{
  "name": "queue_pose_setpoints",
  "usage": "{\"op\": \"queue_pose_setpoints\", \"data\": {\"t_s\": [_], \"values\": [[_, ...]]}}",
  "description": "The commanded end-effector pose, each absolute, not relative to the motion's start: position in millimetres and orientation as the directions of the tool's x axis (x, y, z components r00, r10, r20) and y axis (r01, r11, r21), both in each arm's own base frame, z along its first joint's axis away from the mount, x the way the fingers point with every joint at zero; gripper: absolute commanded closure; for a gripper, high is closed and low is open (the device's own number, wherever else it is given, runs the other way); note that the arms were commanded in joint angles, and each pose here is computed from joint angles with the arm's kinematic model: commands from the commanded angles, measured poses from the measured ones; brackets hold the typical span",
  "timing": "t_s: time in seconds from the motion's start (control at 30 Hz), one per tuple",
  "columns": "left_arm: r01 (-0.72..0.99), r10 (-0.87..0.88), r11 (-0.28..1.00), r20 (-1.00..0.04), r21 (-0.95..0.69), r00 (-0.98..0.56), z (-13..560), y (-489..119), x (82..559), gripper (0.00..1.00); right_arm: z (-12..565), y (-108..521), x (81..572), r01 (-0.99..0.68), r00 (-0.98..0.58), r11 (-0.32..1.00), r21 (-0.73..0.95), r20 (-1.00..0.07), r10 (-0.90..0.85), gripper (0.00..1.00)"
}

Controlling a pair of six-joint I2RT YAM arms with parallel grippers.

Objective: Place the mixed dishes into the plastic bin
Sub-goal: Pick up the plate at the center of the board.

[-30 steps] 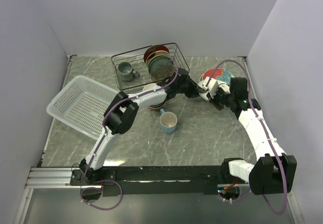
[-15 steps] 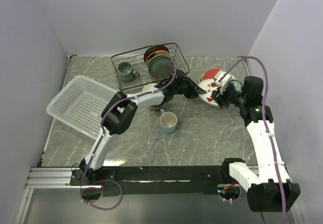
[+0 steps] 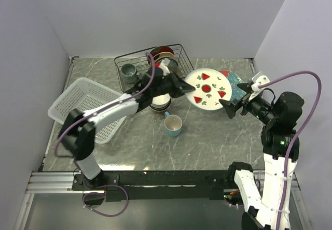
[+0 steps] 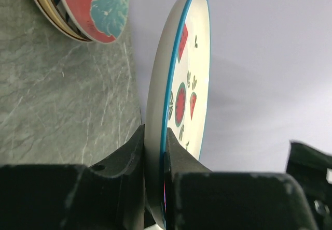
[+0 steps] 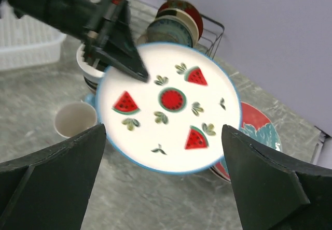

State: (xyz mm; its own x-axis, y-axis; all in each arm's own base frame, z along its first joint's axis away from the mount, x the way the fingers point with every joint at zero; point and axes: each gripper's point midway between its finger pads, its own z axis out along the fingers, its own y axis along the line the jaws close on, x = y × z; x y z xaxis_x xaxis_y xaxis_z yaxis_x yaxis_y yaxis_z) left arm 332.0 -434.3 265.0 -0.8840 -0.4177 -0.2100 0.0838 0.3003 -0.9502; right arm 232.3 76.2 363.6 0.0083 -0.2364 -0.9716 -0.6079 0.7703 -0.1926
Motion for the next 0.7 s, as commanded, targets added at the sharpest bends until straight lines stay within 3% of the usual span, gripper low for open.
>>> {"op": "queue_pose_setpoints", "data": {"t_s": [0.0, 0.4, 0.53, 0.67], "values": [[0.318, -0.5, 0.21, -0.381, -0.925, -0.778, 348.5, -390.4, 314.8, 0.99, 386.9, 76.6, 229.0, -0.559, 0.018, 0.825, -0.083, -0.996, -0.088, 0.0], [0.403, -0.629, 0.393, -0.561, -0.827, -0.539, 344.6, -269.3, 268.6, 0.99, 364.4, 71.8, 238.4, -0.552, -0.04, 0.832, 0.051, -0.999, 0.035, 0.0], [0.393, -0.656, 0.457, -0.601, -0.798, -0.456, 337.4, -234.8, 258.8, 0.99, 325.6, 92.1, 238.6, -0.663, -0.164, 0.718, 0.212, -0.977, 0.137, 0.0], [0.4, -0.678, 0.488, -0.626, -0.776, -0.386, 342.8, -207.3, 244.6, 0.99, 290.0, 93.7, 249.4, -0.692, -0.215, 0.676, 0.254, -0.966, 0.143, 0.0]]}}
